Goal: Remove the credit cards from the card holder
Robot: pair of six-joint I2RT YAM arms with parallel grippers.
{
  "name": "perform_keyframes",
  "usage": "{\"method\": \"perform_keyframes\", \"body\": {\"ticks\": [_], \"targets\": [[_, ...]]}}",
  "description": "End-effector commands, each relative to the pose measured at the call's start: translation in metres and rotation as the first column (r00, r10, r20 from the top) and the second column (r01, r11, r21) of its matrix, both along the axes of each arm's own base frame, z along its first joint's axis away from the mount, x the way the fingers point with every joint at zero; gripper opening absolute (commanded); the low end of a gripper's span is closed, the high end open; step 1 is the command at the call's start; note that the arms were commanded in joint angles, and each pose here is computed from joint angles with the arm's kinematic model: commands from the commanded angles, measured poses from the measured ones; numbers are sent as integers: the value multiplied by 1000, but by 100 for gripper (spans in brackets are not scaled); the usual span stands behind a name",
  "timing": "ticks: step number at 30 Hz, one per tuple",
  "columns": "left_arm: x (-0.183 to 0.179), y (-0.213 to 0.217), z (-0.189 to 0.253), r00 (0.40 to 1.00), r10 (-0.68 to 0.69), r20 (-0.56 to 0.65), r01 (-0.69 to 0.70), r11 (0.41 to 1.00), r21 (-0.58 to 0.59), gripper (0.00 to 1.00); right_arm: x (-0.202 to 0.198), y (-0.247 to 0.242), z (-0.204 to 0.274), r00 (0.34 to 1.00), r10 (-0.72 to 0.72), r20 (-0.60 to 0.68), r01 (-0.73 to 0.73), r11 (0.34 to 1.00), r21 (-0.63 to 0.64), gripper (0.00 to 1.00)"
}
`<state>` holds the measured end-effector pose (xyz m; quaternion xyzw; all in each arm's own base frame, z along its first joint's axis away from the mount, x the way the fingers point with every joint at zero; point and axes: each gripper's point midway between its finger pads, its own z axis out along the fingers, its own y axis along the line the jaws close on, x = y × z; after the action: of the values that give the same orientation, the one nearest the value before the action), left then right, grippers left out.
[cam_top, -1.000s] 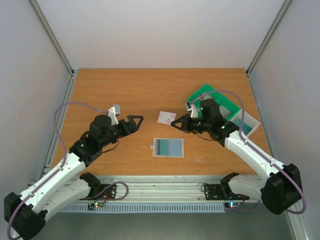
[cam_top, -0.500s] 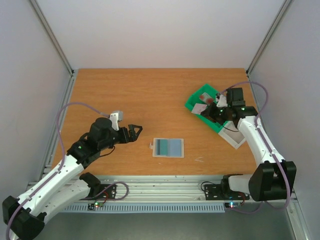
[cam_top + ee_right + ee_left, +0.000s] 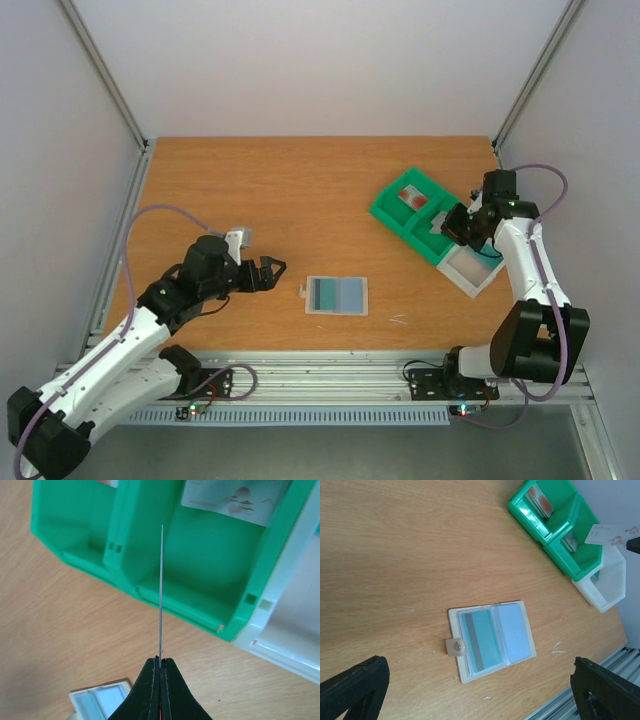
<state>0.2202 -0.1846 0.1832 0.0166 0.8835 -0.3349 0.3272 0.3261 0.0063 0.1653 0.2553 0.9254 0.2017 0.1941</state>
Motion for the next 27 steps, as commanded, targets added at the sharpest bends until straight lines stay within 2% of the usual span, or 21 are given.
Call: {"method": "perform_keyframes", "body": {"ticks": [1, 6, 13, 27], "targets": [[-3, -5, 0, 999, -36, 4, 36, 999, -13, 99, -1, -16, -15, 998, -35, -48, 33, 998, -50, 1], [-4, -4, -4, 1000, -28, -4, 28, 999, -24, 99, 14, -21, -28, 997, -43, -59, 42, 999, -24, 1], [-7, -2, -5, 1000, -17, -5, 17, 999, -33, 99, 45, -23, -24, 999, -36, 14, 36, 999, 21, 1], [-8, -4, -13, 999, -19, -39, 18, 999, -45, 99, 74, -34, -37, 999, -35, -3, 35, 996, 79, 1]]}}
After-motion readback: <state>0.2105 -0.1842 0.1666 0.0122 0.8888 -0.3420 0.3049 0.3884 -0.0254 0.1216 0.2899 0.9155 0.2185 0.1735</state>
